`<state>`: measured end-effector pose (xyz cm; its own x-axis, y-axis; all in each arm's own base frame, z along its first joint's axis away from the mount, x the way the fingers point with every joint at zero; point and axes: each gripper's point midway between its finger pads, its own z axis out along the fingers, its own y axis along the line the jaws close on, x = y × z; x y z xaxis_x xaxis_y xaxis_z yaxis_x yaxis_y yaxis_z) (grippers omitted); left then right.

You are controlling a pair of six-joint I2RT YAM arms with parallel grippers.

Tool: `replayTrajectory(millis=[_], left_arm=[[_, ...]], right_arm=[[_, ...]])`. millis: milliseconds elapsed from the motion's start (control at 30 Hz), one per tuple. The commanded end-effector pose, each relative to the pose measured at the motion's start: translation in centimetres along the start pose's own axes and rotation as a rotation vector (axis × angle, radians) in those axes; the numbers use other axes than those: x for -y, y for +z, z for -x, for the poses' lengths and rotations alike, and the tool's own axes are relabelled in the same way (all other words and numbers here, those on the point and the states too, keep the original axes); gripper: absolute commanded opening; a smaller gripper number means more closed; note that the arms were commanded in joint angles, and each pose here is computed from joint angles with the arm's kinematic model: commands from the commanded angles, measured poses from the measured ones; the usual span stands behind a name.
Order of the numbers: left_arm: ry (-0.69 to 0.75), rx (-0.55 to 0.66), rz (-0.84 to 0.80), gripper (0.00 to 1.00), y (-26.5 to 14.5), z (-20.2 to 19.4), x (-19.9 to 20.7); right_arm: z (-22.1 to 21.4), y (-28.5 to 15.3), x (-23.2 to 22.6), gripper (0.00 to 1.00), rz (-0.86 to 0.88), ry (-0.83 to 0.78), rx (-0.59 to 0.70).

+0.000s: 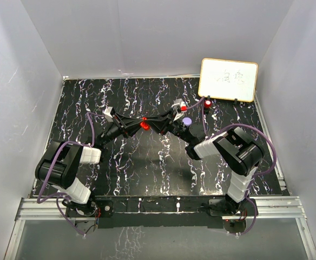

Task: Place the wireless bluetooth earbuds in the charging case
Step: Place the earbud in the charging case.

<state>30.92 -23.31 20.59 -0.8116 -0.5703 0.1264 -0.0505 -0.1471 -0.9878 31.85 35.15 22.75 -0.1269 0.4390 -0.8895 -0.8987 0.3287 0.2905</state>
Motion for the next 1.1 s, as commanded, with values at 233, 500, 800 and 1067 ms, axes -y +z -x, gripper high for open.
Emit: replayTrajectory(millis=[233,500,800,1067], left_arm=[[0.18,-0.069,-0.215,0.0,-0.2,-2.0,7.0],[0.193,-0.072,-0.213,0.0,-0.1,-2.0,7.3],[0.197,-0.081,-0.211,0.0,0.1,-2.0,7.4],[0.205,-0.091,-0.208,0.0,0.3,-2.2,7.4]], right_arm=[[6.0,-0.4,-3.9,0.0,0.158,-0.141,0.245],[5.6,-0.3,-3.7,0.0,0.162,-0.135,0.233],[5.2,0.0,-3.6,0.0,0.179,-0.122,0.221],[4.8,0.1,-3.6,0.0,0.186,-0.112,0.21]])
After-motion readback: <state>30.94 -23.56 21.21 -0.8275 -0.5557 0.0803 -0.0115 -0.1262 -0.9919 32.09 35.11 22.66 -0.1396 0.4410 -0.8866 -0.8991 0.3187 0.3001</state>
